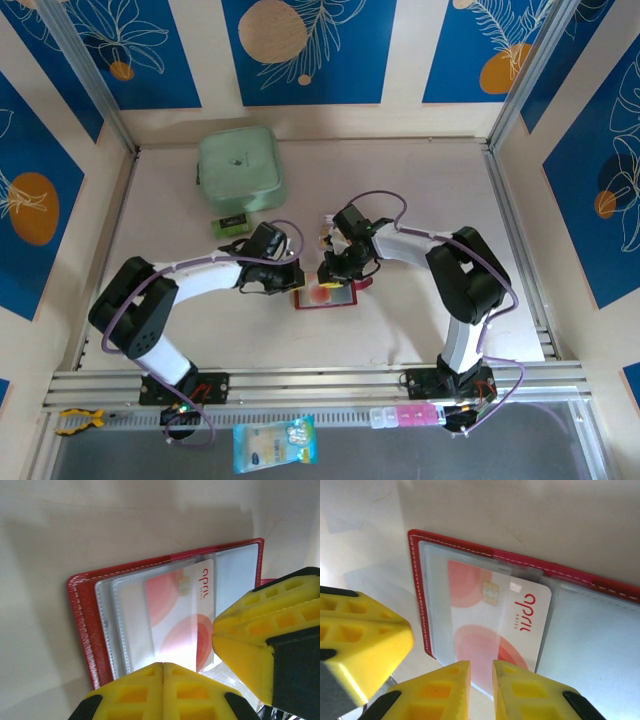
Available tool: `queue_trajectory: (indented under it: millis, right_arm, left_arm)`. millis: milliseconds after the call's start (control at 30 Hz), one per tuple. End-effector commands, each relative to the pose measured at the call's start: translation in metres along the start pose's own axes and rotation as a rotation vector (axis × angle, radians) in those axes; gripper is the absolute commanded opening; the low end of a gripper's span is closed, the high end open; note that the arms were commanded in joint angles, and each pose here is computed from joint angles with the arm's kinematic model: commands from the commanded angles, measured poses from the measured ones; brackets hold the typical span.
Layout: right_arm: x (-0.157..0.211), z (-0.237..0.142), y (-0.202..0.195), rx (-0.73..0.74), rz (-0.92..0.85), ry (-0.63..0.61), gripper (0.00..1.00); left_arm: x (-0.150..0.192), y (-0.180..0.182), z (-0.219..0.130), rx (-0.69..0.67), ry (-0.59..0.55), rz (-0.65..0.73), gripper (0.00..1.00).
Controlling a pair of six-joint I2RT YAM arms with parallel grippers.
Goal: Take the credit cards out of the card holder
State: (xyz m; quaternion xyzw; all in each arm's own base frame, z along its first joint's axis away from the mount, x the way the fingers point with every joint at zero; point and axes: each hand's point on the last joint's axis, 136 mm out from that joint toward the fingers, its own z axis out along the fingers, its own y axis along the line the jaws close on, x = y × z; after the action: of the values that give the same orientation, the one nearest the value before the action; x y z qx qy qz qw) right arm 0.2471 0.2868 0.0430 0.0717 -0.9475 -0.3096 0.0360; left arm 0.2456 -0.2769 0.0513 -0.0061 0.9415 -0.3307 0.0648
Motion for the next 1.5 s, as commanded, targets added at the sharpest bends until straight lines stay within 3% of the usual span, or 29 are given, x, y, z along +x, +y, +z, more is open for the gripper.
queue_trajectory:
  millis: [0, 667, 1467]
  right_arm:
    - [0.002, -0.012, 0.0, -0.006, 0.004, -0.021, 0.2]
    - [0.003, -0.011, -0.008, -0.053, 0.053, -0.018, 0.23]
    - [0.007, 0.012, -0.019, -0.093, 0.094, 0.031, 0.28]
  left_arm:
    - [0.005, -0.008, 0.006, 0.007, 0.034, 0.005, 0.0]
    - [0.019, 0.024, 0.021, -0.123, 0.068, 0.011, 0.0]
    - [0.018, 0.027, 0.021, -0.136, 0.071, 0.014, 0.0]
